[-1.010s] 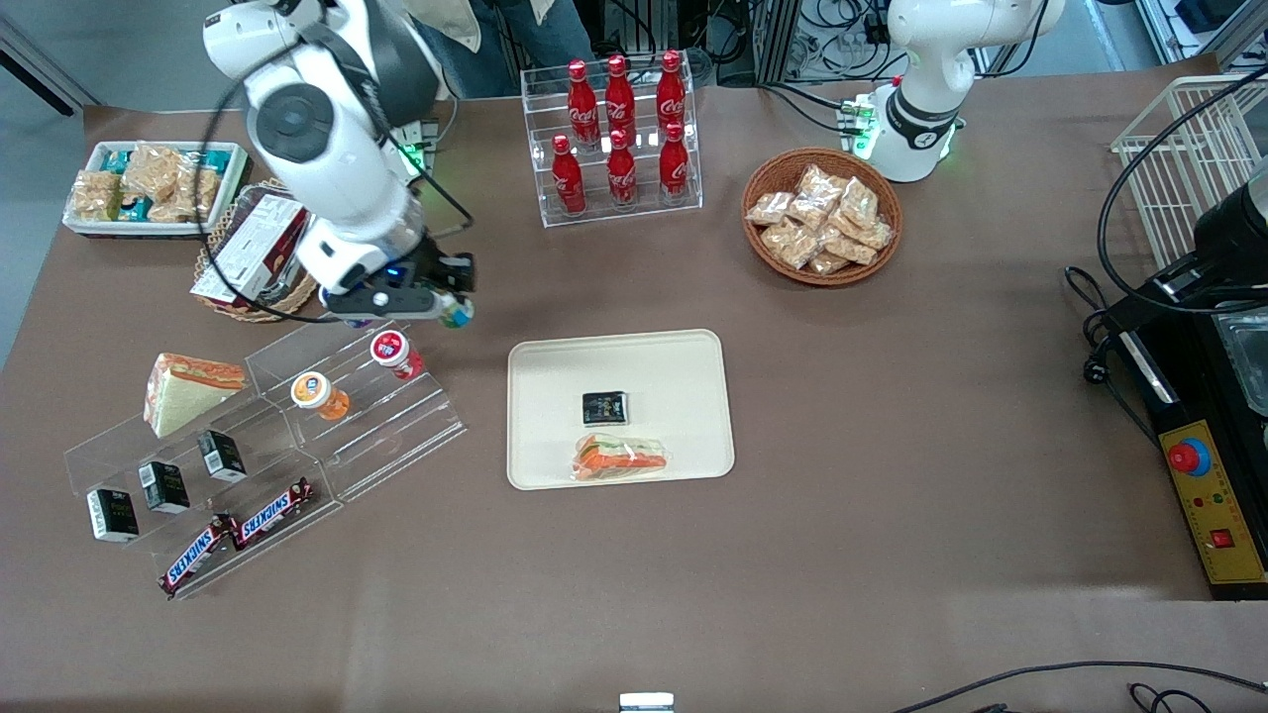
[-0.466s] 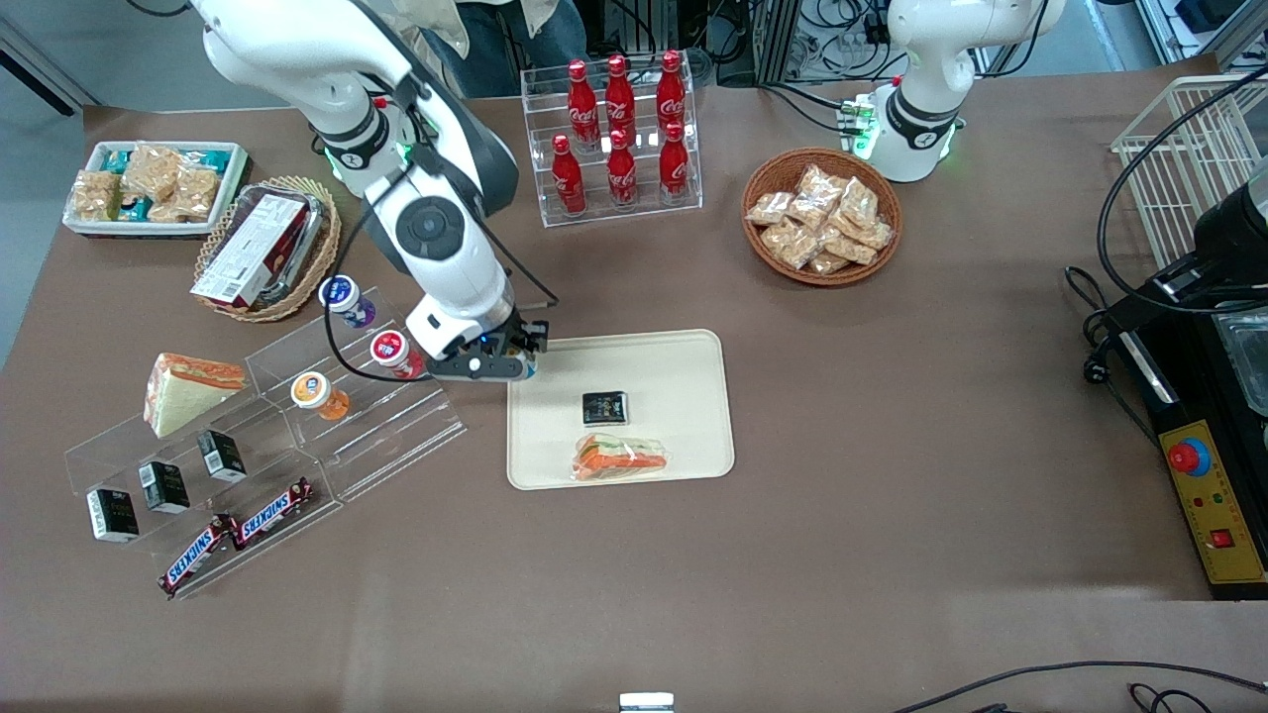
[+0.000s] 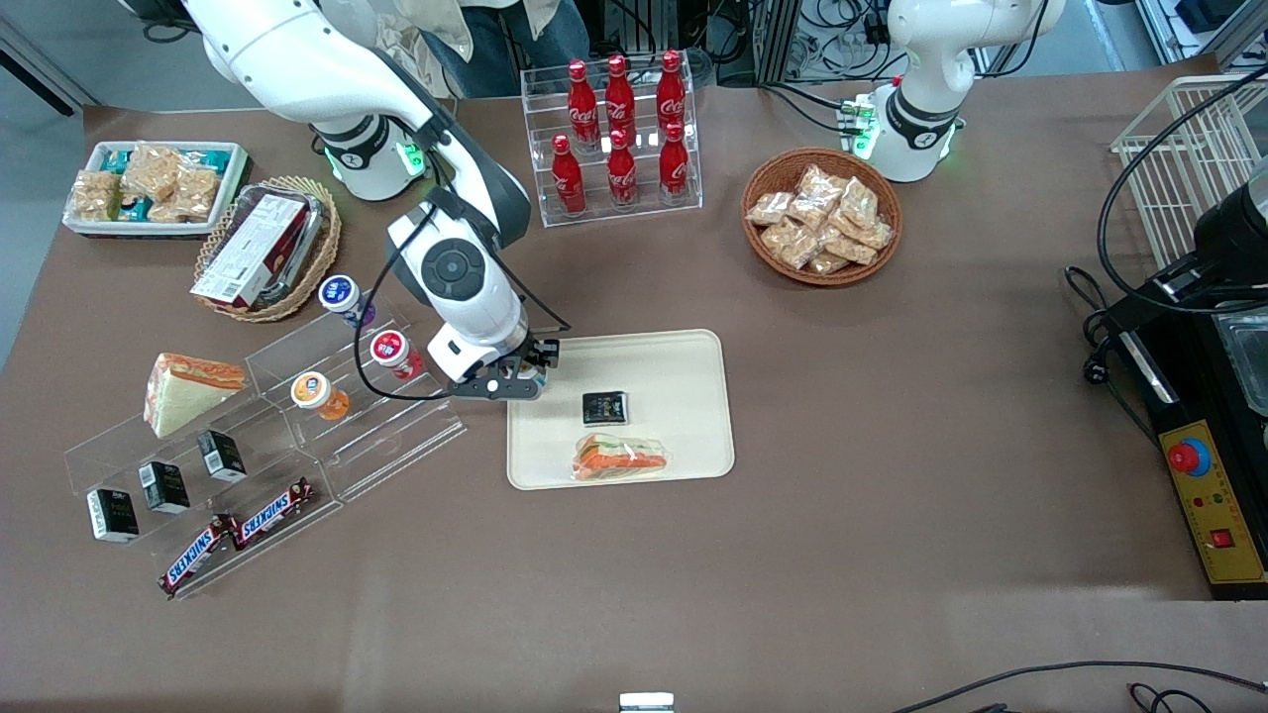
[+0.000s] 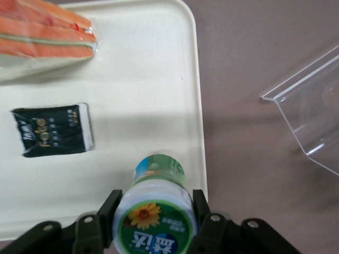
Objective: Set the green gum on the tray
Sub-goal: 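Lower the green gum bottle onto the tray beside the black packet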
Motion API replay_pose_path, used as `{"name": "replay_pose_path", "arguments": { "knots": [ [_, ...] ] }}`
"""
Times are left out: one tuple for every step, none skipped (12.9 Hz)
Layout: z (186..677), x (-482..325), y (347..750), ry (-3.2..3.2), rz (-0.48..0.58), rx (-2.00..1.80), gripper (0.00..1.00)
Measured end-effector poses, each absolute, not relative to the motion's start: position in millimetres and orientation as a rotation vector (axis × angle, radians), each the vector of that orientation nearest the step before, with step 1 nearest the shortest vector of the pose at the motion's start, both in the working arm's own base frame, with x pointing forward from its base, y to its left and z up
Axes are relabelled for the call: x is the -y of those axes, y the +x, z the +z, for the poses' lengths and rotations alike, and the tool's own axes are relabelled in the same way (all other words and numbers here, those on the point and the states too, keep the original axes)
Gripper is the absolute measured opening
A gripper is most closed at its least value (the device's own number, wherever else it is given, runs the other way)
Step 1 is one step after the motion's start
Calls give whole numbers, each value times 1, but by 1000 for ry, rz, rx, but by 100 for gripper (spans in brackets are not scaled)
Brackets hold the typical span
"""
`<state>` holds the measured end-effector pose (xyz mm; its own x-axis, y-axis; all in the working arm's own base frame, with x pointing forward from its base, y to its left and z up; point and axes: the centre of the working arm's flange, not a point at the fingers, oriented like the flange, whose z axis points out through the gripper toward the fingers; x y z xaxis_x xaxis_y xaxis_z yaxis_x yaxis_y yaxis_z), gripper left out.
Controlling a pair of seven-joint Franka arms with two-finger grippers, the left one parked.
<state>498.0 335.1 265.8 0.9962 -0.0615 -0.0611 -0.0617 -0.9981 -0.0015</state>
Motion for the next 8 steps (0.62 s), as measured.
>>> {"name": "replay_pose_path", "arguments": {
  "knots": [
    [255, -338, 496, -3138, 116, -86, 59],
    [247, -342, 493, -3141, 135, -77, 59],
    [240, -345, 491, -3142, 149, -68, 59],
    [234, -349, 489, -3142, 160, -65, 59],
    [231, -350, 488, -3142, 165, -64, 59],
    [230, -351, 489, -3141, 166, -66, 59],
    [230, -351, 490, -3141, 165, -68, 59],
    [229, -350, 491, -3141, 166, -70, 59]
  ]
}}
